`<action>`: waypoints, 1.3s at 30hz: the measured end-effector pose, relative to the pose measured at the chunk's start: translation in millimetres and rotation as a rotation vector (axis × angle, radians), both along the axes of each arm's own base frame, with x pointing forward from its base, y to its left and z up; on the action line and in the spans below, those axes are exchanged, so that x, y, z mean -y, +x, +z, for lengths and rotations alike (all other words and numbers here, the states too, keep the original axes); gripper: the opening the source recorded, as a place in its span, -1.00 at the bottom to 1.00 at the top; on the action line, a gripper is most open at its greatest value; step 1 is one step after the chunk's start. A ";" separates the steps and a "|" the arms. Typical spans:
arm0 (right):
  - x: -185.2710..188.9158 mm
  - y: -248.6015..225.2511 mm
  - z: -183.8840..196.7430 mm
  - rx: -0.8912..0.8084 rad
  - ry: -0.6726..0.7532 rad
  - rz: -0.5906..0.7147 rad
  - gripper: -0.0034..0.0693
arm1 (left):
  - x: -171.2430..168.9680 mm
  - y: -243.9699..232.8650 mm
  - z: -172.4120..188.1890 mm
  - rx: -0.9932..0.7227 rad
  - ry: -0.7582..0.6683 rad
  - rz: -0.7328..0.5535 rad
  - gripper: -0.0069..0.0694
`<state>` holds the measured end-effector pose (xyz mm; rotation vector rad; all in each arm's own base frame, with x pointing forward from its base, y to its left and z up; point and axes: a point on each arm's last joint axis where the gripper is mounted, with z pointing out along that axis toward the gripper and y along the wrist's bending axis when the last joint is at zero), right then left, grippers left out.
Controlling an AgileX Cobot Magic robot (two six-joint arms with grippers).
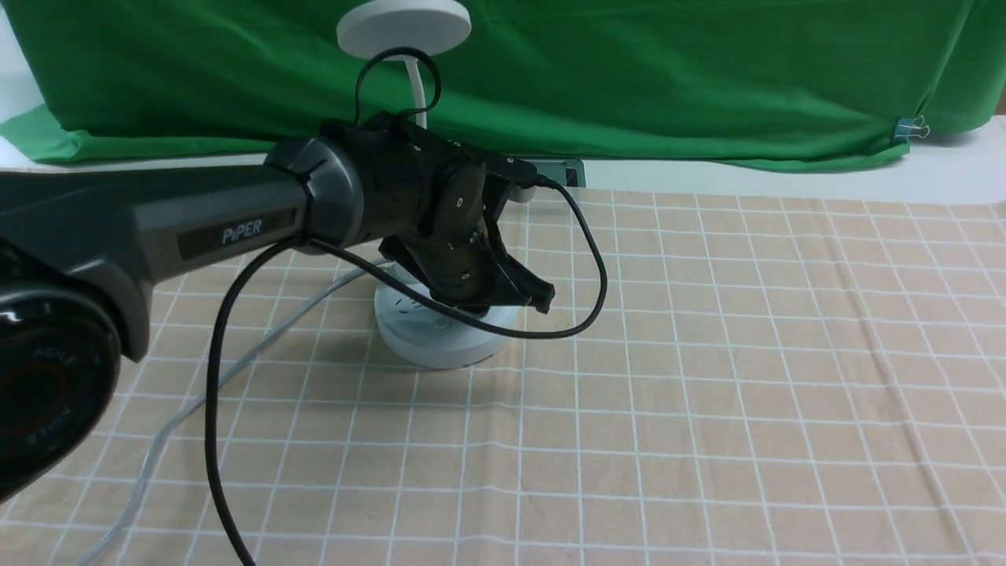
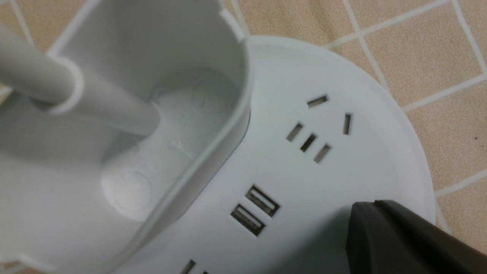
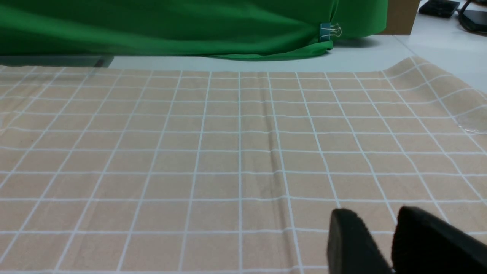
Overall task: Turn on the table lamp on the light coffee tablecloth with your hand.
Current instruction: 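Press the power button on the lamp base to turn the lamp on with the left gripper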
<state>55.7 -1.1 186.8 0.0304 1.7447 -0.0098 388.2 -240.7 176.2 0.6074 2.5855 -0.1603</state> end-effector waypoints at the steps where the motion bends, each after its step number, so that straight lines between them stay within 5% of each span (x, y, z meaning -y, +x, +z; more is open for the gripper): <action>1: 0.0 0.0 0.0 0.000 0.000 0.000 -0.25 | 0.2 0.2 -1.2 -0.002 0.001 0.000 -0.82; 11: 0.0 0.0 0.0 0.000 0.000 0.000 -0.25 | 0.7 0.3 3.2 -0.002 -0.010 0.006 -0.82; 21: 0.0 0.0 0.1 0.001 0.000 0.000 -0.25 | -0.5 -4.4 47.2 0.119 -0.116 0.013 -0.82; 30: 0.0 0.0 0.1 0.001 0.000 0.000 -0.25 | 3.2 1.9 8.6 0.054 -0.069 0.012 -0.82; 39: 0.0 0.0 0.1 0.001 0.000 0.000 -0.25 | 2.6 1.9 6.7 0.051 -0.054 0.007 -0.82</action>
